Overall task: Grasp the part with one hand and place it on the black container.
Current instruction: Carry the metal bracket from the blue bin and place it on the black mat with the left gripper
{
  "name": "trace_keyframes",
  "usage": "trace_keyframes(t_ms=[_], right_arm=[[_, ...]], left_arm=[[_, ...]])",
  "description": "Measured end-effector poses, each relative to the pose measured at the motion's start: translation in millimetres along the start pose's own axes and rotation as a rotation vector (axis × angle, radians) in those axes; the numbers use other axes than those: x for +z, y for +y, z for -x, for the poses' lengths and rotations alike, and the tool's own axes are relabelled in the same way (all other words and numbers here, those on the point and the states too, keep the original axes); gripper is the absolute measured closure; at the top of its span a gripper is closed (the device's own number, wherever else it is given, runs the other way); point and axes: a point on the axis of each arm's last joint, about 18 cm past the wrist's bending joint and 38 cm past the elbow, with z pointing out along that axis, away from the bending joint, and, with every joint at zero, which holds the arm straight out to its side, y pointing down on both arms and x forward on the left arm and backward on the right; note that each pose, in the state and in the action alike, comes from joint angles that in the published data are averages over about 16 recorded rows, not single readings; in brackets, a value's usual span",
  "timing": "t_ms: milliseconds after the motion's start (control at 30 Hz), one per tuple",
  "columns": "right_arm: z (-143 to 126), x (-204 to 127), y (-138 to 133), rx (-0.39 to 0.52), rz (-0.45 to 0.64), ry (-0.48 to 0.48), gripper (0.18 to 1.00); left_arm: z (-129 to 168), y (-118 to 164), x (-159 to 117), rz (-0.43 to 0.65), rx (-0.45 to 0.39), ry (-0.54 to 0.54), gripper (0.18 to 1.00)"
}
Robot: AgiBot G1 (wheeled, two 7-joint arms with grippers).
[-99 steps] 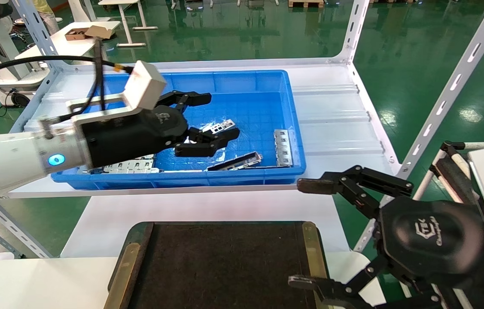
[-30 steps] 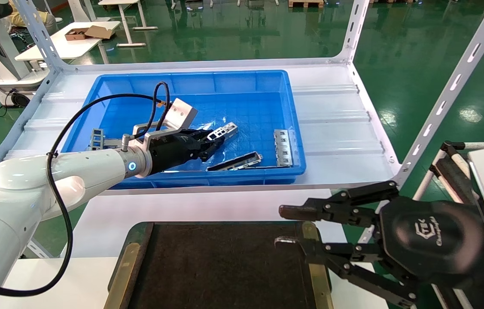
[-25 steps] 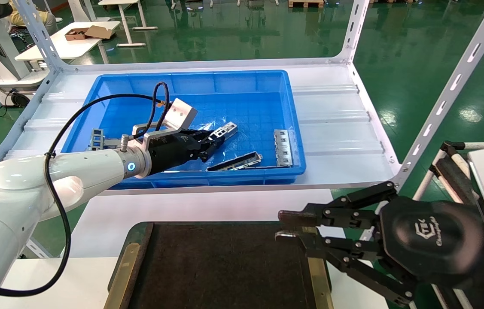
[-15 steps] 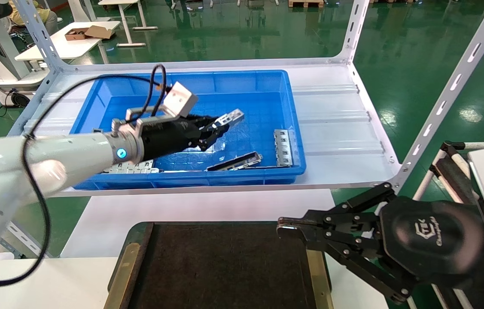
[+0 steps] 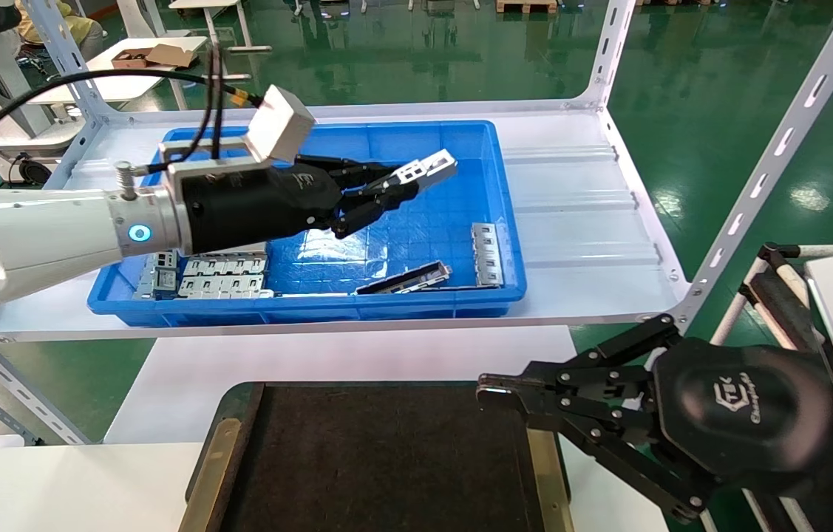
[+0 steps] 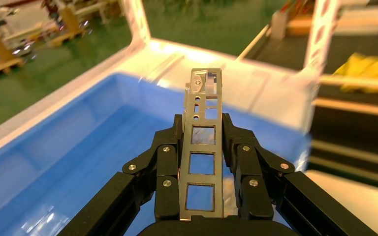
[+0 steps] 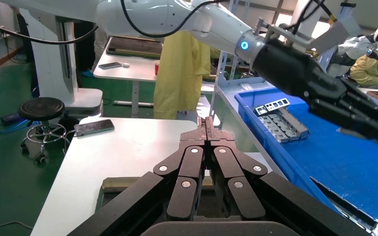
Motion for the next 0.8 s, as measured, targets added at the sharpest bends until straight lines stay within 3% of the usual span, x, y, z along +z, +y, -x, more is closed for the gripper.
trace_keyframes(t_ms=[233, 500, 800], right_arm=[[0, 0, 0, 0.000, 0.000, 0.000, 0.988], [0, 0, 0, 0.000, 0.000, 0.000, 0.988], [0, 0, 0, 0.000, 0.000, 0.000, 0.988]], left_arm=[[-38, -3, -20, -0.079, -0.024, 0.153, 0.841], [-96, 18, -47, -0.090, -0.070, 0.306, 0.842], [-144, 72, -62, 0.003, -0.229, 0.274, 0.842]])
